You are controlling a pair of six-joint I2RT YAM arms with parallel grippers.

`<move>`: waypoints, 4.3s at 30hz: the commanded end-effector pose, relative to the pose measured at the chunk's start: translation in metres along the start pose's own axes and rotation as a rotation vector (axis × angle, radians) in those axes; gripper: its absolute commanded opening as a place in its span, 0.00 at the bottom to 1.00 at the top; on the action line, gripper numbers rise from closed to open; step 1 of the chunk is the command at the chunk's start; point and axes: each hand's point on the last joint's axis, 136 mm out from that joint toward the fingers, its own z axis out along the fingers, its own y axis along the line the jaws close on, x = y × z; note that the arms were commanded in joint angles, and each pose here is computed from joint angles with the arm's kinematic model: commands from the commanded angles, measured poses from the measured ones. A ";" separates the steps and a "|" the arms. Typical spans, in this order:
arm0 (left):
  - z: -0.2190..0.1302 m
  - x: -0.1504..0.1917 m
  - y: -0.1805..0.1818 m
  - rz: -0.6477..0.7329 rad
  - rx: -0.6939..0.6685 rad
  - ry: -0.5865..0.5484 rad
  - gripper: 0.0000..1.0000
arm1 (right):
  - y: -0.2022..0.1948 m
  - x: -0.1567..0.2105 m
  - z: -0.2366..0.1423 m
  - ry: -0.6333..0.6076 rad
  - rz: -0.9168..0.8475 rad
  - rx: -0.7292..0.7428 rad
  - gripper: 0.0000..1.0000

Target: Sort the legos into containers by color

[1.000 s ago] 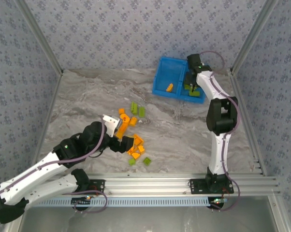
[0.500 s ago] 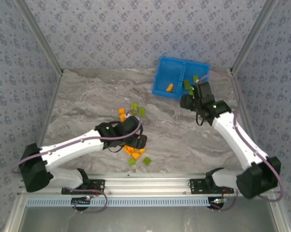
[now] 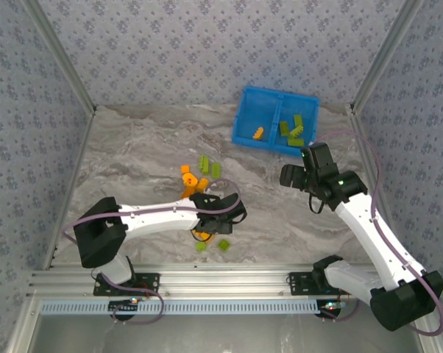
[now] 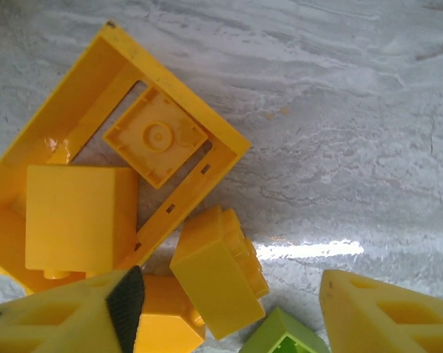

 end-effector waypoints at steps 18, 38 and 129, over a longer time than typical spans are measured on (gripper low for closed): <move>-0.001 -0.001 -0.006 -0.030 0.009 0.002 0.15 | -0.007 0.005 -0.025 -0.024 0.014 -0.011 0.93; -0.048 -0.308 -0.105 0.140 0.228 -0.602 0.05 | -0.004 -0.006 -0.065 -0.129 0.125 -0.104 0.95; -0.140 -0.071 0.178 -0.067 0.054 -0.472 0.99 | 0.261 0.107 0.224 0.412 -0.295 -0.079 0.70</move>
